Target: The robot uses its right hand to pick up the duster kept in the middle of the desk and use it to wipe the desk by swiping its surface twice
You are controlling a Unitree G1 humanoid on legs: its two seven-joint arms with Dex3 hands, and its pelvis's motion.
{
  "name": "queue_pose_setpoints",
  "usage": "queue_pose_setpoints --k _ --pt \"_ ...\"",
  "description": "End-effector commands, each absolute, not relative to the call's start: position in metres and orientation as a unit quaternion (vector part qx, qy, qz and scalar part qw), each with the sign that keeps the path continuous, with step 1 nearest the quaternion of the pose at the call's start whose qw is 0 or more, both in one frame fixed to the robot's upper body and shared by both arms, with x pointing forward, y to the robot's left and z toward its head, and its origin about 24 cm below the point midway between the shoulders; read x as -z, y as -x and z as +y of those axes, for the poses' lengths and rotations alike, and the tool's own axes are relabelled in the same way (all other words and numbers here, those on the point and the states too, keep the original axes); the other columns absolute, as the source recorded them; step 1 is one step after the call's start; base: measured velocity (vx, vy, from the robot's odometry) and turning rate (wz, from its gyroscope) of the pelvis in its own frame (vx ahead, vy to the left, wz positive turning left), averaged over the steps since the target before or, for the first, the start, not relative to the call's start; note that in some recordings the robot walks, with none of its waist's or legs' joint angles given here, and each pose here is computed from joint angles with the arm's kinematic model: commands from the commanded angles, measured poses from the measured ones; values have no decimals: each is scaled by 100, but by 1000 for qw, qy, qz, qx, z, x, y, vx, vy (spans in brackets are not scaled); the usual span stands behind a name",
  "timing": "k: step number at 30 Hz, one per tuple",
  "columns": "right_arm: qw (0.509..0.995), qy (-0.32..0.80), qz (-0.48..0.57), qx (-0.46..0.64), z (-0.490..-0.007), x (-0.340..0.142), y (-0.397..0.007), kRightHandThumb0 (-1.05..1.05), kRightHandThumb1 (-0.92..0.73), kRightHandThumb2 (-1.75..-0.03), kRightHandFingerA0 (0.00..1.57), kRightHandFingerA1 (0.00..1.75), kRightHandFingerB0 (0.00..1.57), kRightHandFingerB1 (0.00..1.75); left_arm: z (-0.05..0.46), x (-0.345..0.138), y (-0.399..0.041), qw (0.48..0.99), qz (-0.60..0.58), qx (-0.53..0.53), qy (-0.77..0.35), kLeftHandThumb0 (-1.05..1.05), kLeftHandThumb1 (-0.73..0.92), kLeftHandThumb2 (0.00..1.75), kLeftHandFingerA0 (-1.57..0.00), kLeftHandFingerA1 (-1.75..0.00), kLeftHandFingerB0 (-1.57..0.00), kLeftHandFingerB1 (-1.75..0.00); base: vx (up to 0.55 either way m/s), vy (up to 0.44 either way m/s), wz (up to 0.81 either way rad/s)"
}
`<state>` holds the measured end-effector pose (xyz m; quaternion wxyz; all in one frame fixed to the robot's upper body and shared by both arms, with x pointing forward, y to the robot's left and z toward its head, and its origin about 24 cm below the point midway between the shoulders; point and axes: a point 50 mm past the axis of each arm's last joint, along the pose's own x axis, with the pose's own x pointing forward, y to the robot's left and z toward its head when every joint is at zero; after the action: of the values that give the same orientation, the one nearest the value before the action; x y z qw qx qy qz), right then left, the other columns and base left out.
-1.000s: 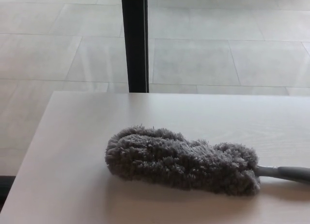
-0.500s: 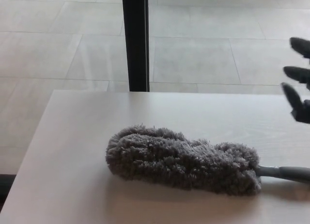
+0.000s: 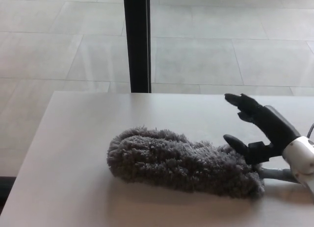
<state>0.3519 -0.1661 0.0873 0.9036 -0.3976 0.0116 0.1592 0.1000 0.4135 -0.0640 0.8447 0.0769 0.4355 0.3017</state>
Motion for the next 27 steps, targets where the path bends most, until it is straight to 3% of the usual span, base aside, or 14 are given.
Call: queue_pose_setpoints --k 1,3,6,9,12,18,20,21,22,23,24,25,26,27 --pt "739 638 58 -209 -162 -58 -353 -99 -66 -113 5 22 8 8 421 57 -99 844 436 -297 -91 -56 63 59 -70 -59 -59 -47 0 0 0" --pt "720 656 54 -220 -158 -52 -351 -105 -71 -114 5 19 9 2 421 57 -100 845 438 -289 -104 -57 64 59 -68 -59 -59 -48 0 0 0" --pt "706 665 52 -236 -149 -38 -345 -93 -62 -104 2 24 12 17 421 56 -102 846 436 -294 -93 -58 64 59 -70 -59 -58 -46 0 0 0" --pt "686 682 52 -248 -148 -23 -339 -93 -61 -104 2 23 12 18 419 58 -101 845 441 -282 -107 -58 64 59 -70 -59 -59 -46 0 0 0" --pt "659 700 85 -264 -152 2 -327 -95 -60 -101 0 22 4 19 419 59 -98 843 445 -282 -112 -58 64 59 -72 -58 -59 -45 0 0 0" --pt "630 720 63 -284 -148 13 -317 -102 -66 -105 0 22 0 10 423 55 -97 846 443 -273 -117 -58 66 59 -72 -63 -58 -47 0 0 0" --pt "635 721 36 -275 -149 16 -312 -89 -58 -100 1 36 0 20 422 56 -97 840 452 -272 -127 -56 66 60 -72 -62 -62 -45 0 0 0" --pt "636 727 5 -260 -151 19 -308 -80 -52 -90 8 56 2 27 422 56 -97 842 451 -269 -125 -56 66 60 -71 -62 -62 -45 0 0 0" --pt "636 729 -8 -254 -151 20 -307 -80 -52 -90 8 56 2 27 422 56 -97 843 450 -268 -124 -56 66 60 -71 -62 -62 -45 0 0 0" --pt "630 739 -37 -237 -153 22 -303 -67 -65 -61 27 62 3 31 422 57 -97 841 452 -270 -126 -57 64 59 -76 -66 -63 -46 0 0 0" --pt "627 743 -49 -229 -154 23 -301 -67 -65 -61 27 62 3 31 422 57 -98 840 453 -271 -127 -57 64 59 -76 -66 -63 -46 0 0 0" --pt "631 742 -64 -218 -156 24 -299 -56 -55 -84 54 101 8 50 422 56 -98 839 455 -270 -129 -57 64 59 -75 -66 -64 -46 0 0 0" --pt "636 740 -92 -198 -159 26 -295 -43 -69 -61 54 122 15 48 422 56 -98 838 457 -266 -134 -57 65 59 -76 -66 -63 -45 0 0 0" --pt "635 742 -106 -189 -161 27 -293 -43 -69 -61 54 122 15 48 422 56 -97 839 457 -264 -133 -57 65 59 -76 -66 -63 -45 0 0 0"
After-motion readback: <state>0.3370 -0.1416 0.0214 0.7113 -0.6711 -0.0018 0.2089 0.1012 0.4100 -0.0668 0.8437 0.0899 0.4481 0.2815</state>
